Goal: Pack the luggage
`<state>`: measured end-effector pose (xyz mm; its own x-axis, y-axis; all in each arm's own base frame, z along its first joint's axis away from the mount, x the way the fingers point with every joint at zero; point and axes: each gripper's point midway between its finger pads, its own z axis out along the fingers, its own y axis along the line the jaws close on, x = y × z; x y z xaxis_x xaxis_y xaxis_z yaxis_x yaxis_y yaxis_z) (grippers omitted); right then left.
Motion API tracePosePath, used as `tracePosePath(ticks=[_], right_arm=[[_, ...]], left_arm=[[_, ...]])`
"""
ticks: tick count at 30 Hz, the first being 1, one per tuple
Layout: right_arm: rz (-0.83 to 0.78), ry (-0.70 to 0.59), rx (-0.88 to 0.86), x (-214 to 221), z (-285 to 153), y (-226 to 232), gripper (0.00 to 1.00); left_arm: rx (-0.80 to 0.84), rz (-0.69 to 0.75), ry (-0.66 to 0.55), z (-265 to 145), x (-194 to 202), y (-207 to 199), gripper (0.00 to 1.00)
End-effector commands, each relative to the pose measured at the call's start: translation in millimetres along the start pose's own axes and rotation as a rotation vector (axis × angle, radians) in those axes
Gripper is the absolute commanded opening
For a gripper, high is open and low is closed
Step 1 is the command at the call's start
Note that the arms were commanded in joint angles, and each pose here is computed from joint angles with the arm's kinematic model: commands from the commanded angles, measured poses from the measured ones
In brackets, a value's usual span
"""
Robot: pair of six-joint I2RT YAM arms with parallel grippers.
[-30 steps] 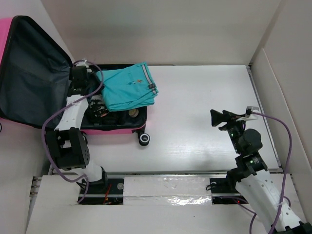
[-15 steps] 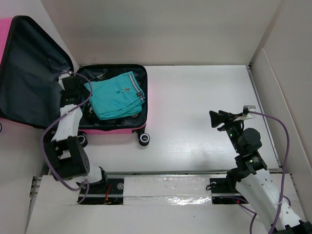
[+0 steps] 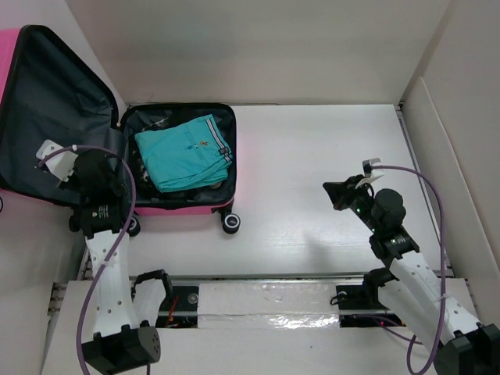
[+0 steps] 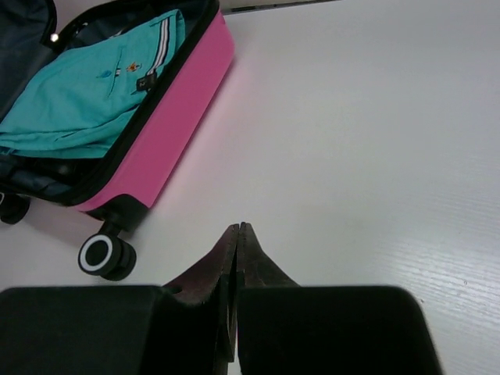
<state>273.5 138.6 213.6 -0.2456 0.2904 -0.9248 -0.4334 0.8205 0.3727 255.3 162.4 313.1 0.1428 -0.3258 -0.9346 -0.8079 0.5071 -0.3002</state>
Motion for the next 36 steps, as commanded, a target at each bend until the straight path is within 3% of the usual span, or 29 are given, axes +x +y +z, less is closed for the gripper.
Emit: tracePosePath(ticks=[1,4,5,7,8,9,12,20,26,29,35,36], right_arm=[[-0.059,-0.080,-0.112,-33,1,27,0.00],[-0.068,-0.073,-0.130,-32,0,30,0.04],[-0.069,-0.070,-0.140,-32,0,32,0.11],[-0.085,-0.062,-0.150,-35,-1,35,0.20],[-0.090,-0.057,-0.148,-34,-2,34,0.25],[-0.091,-0.060,-0.144,-35,-2,34,0.32],[-0.092,-0.059,-0.117,-33,0,28,0.36],[-0.128,-0.017,-0.197,-25,4,49,0.38],[-0.147,0.000,-0.197,-21,8,58,0.38],[-0.149,0.027,-0.153,-16,13,52,0.38],[-0.156,0.044,-0.119,-12,17,47,0.38],[-0.154,0.044,-0.113,-12,17,46,0.38]], left_arm=[[-0.242,0.062,0.008,-3,8,46,0.00],[-0.280,0.069,0.042,-8,10,53,0.00],[-0.293,0.104,0.060,-8,14,56,0.06],[-0.382,0.136,0.062,-9,16,74,0.24],[-0.434,0.167,0.066,-9,18,87,0.37],[-0.461,0.185,0.067,-9,21,92,0.57],[-0.508,0.191,0.129,-1,40,109,0.69],[-0.539,0.218,0.119,12,23,102,0.69],[-0.585,0.212,0.069,24,-15,85,0.62],[-0.573,0.220,0.083,33,-6,81,0.57],[-0.552,0.218,0.081,37,-3,78,0.23],[-0.550,0.213,0.076,37,-5,77,0.13]])
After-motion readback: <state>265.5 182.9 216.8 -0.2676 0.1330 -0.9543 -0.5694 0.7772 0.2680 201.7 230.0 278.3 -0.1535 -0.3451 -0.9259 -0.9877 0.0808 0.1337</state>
